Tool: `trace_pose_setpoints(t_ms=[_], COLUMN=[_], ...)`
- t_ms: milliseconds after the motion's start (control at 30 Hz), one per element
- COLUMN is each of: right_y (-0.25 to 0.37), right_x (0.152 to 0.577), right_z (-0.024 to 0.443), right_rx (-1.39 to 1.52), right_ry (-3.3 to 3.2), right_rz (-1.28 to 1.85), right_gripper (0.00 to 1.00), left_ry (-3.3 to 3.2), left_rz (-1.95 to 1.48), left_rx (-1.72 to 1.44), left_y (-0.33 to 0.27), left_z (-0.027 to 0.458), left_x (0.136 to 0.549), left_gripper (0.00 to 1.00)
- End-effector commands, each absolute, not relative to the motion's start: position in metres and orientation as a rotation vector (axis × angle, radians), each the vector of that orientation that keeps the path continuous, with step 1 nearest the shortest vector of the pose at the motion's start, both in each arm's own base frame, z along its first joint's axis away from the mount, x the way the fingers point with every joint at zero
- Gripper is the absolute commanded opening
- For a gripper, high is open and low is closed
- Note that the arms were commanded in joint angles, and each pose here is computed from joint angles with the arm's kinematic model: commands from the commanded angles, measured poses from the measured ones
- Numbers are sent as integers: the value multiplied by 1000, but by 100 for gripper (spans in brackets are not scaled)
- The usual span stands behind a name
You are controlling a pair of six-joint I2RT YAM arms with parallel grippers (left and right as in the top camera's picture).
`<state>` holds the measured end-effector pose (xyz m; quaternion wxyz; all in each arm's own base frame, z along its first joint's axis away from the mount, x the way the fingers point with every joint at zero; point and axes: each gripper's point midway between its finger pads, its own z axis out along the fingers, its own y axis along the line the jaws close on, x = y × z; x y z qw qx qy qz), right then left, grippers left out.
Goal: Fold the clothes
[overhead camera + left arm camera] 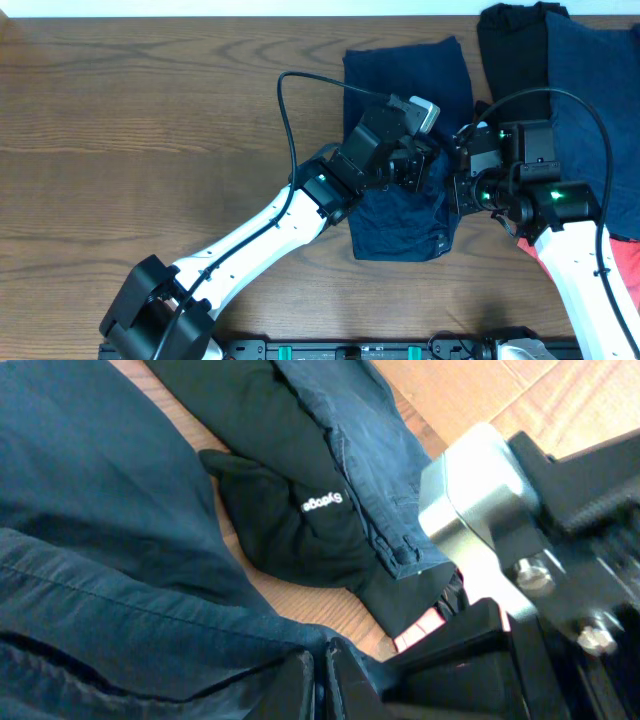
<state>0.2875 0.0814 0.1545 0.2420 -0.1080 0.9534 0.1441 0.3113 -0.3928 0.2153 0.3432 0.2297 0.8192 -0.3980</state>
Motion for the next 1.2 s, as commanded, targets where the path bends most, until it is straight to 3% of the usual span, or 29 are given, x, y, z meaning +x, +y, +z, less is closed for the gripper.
trace_pose_setpoints(t_ms=[0, 67, 133, 200, 267, 400, 533, 833, 1067, 1167], right_y=[77, 72, 54, 28, 0, -58, -85, -87, -87, -86], right_x=[295, 303, 312, 316, 315, 294, 273, 257, 256, 257], right_z=[155, 159, 163, 166, 168, 167, 160, 153, 153, 152], right_rx=[-254, -167, -8, 179, 339, 677, 824, 855, 854, 853], right_ry=[2605, 2583, 2561, 2532, 2501, 2451, 2466, 2531, 2533, 2537], right_rz=[344, 327, 242, 116, -11, -254, -326, -348, -348, -335], right_gripper=[1, 1, 1, 1, 1, 1, 1, 1, 1, 1], left_ry=[2111, 2117, 2150, 2204, 2284, 2470, 2636, 2758, 2880, 2945], left_rz=[-1039, -1036, -1024, -1000, -964, -876, -780, -730, -816, -805], left_rx=[604, 605, 605, 598, 584, 548, 520, 501, 296, 180], left_y=[-393, -392, -389, -381, -368, -337, -312, -312, -326, -327], left_z=[220, 219, 213, 204, 192, 165, 135, 81, 42, 25], left_x=[313, 313, 310, 308, 305, 294, 280, 280, 281, 278], left_gripper=[6, 8, 48, 80, 93, 95, 95, 92, 90, 83])
